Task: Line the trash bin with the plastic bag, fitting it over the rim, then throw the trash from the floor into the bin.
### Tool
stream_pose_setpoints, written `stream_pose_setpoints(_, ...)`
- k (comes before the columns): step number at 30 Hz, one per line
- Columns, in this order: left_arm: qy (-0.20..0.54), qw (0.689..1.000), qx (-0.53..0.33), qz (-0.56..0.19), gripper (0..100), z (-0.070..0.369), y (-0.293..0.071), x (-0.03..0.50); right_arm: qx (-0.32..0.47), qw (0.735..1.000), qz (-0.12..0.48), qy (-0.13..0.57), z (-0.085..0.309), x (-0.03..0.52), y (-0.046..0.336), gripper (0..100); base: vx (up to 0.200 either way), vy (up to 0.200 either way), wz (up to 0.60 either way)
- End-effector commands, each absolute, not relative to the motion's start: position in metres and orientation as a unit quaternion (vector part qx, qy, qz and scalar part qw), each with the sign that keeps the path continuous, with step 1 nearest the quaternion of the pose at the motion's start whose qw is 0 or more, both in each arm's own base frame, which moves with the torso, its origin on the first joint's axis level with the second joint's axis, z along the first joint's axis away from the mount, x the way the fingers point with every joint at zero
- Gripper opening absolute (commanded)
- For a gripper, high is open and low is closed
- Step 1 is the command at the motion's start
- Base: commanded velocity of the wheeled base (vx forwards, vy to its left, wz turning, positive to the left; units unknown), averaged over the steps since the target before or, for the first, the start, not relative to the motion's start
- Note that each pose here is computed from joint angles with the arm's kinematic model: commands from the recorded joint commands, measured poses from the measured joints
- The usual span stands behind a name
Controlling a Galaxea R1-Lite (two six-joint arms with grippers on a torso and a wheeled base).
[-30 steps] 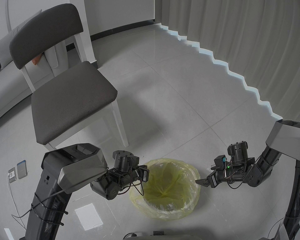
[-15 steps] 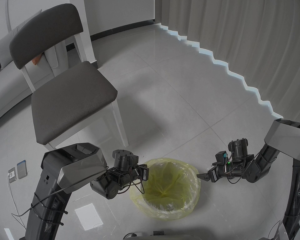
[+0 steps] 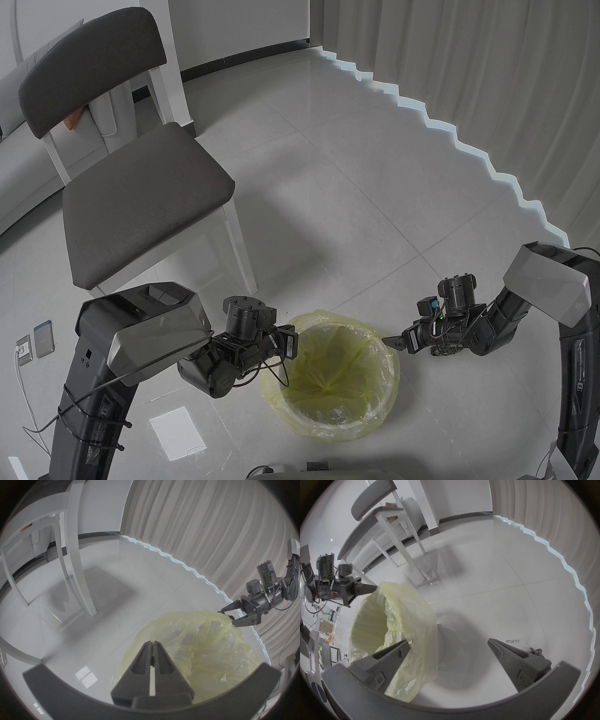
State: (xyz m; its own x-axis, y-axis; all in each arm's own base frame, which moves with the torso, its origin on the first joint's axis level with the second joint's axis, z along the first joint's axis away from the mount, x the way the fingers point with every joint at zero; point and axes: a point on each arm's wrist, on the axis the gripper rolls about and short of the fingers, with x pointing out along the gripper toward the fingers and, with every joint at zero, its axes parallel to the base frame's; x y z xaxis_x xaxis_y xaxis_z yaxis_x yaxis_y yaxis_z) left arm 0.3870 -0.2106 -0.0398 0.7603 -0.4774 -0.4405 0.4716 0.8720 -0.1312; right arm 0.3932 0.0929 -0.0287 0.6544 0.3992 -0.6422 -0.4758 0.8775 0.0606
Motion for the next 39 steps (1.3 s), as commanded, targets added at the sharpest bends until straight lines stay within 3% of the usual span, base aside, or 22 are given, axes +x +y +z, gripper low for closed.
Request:
stream_pose_setpoints(1,0.234,0.938,-0.007,-0.254,0,-0.038,-0.210,0.386,-0.056,0.902,0.240,0.353,-0.046,0.396,0.093,100,0.000,0.000,0.00)
stream_pose_setpoints(15,0.251,0.937,-0.006,-0.244,0,-0.055,-0.204,0.389,-0.059,0.891,0.240,0.381,-0.052,0.399,0.093,100,0.000,0.000,0.00)
stream_pose_setpoints(25,0.230,0.939,-0.043,-0.250,0,-0.026,-0.199,0.388,-0.055,0.899,0.229,0.370,-0.036,0.397,0.082,100,0.000,0.000,0.00)
stream_pose_setpoints(35,0.251,0.934,-0.040,-0.253,0,-0.044,-0.197,0.385,-0.050,0.903,0.216,0.368,-0.023,0.388,0.069,100,0.000,0.000,0.00)
stream_pose_setpoints(36,0.250,0.934,-0.041,-0.252,100,-0.044,-0.197,0.386,-0.050,0.904,0.215,0.367,-0.021,0.388,0.067,100,0.000,0.000,0.00)
stream_pose_setpoints(39,0.252,0.935,-0.042,-0.246,100,-0.044,-0.192,0.387,-0.047,0.908,0.205,0.362,-0.013,0.387,0.058,100,0.000,0.000,0.00)
